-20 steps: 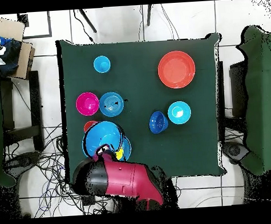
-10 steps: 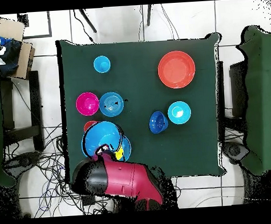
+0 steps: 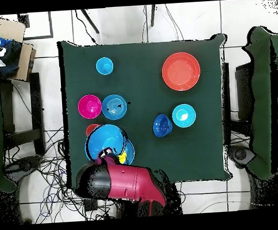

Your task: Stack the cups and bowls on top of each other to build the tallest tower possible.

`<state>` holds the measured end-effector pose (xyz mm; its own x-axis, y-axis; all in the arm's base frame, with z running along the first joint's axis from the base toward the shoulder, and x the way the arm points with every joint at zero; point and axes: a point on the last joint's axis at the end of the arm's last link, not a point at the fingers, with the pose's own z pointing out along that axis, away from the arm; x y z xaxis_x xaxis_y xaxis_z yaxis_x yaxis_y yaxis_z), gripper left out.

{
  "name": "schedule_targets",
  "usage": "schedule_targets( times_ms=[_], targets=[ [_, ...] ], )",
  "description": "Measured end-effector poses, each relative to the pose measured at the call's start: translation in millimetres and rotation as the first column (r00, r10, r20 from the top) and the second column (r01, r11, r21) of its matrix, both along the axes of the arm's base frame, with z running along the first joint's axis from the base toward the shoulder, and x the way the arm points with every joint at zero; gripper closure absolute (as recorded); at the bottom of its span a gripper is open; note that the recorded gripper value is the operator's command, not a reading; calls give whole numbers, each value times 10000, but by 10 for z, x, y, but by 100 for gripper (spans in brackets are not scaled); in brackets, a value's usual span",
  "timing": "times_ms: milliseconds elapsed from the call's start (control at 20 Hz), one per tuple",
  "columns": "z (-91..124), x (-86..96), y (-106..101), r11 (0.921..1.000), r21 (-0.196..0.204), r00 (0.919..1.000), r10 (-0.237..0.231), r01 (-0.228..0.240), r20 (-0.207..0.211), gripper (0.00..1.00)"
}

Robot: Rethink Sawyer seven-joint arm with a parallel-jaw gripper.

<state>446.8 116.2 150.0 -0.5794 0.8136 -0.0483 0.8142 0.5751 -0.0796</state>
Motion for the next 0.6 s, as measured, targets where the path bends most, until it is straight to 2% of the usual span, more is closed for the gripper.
schedule_targets(
  times_ms=[600],
  targets=[
    [-112,-36,-8,10000,-63,9999,34,-33,162,100]
  ],
)
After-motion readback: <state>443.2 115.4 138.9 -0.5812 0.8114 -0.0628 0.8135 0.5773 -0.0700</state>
